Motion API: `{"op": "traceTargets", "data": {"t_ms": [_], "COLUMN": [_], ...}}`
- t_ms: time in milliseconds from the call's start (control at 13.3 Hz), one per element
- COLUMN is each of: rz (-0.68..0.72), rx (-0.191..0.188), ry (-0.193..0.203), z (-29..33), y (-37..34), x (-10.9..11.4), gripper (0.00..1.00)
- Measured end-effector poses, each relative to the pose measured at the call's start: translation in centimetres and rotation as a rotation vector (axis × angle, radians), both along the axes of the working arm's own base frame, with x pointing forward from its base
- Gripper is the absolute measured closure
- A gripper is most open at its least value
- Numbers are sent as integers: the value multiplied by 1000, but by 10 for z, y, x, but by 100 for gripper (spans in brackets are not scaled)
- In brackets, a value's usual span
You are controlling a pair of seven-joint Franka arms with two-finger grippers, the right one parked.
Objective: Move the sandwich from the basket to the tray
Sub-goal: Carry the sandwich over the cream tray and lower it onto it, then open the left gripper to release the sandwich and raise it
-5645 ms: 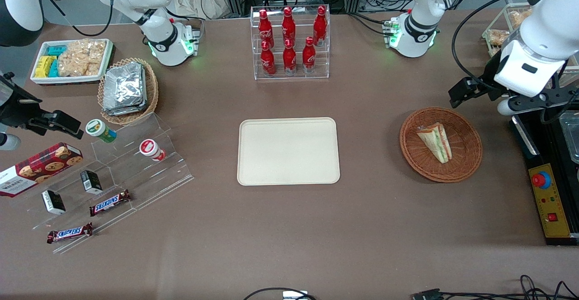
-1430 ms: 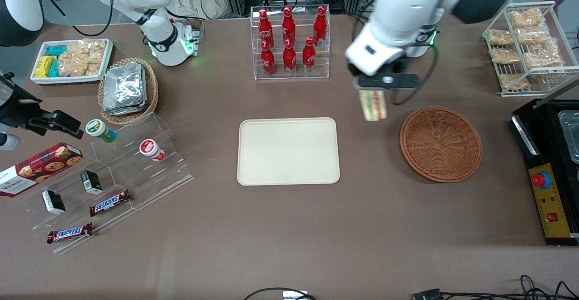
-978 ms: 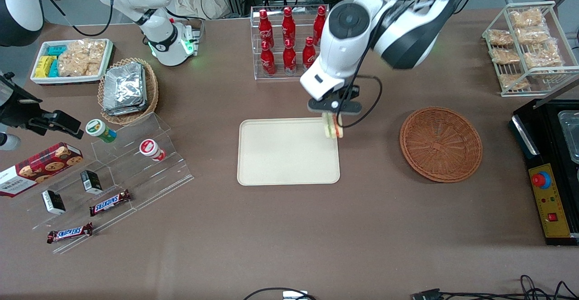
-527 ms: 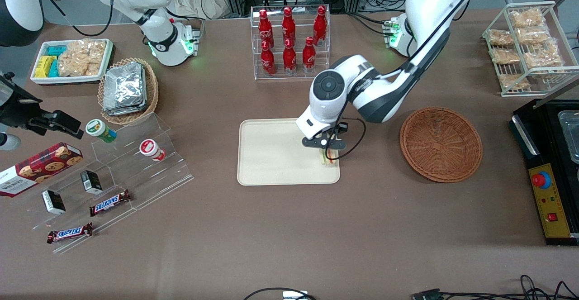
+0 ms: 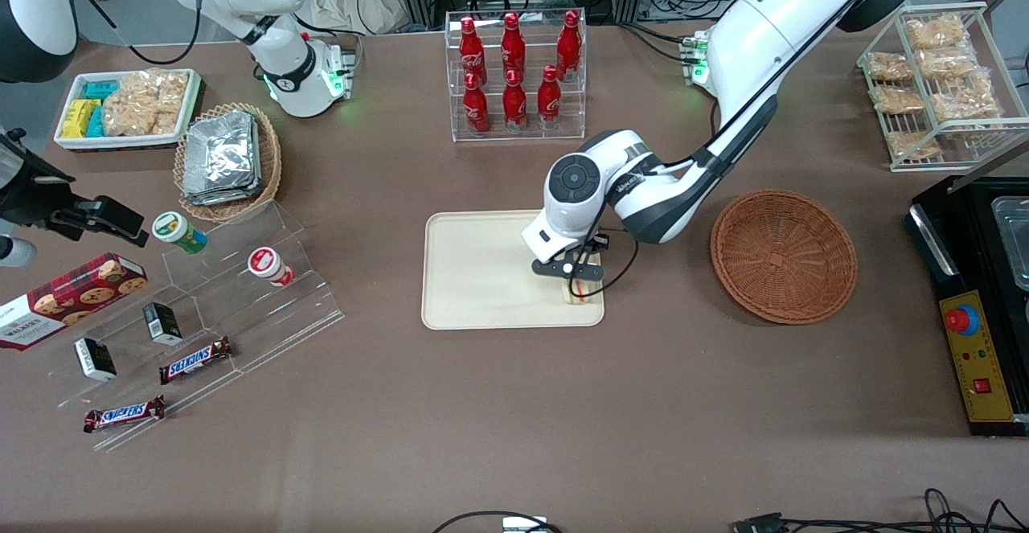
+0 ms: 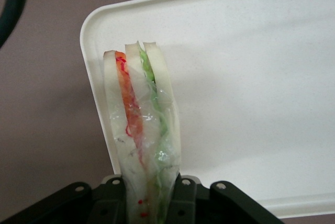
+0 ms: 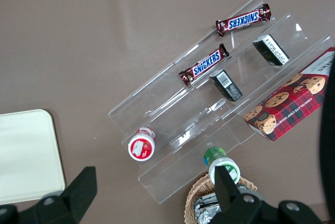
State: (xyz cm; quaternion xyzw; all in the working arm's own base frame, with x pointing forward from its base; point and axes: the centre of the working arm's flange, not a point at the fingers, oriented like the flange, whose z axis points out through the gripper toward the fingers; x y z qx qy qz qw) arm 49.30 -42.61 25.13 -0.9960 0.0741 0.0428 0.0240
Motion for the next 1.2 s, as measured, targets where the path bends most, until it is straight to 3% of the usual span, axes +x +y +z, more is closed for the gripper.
{"op": "traceTargets", "data": {"t_ms": [452,527,753,978,1204], "rz": [38,53,76,146,224], "rx": [5,9,12,-25,17], "ry": [-4,-6,-44,-92,-156], "z": [0,2,33,99,165], "y": [1,2,2,8,50], "x": [2,3,12,22,38], "gripper": [6,0,0,0,0]}}
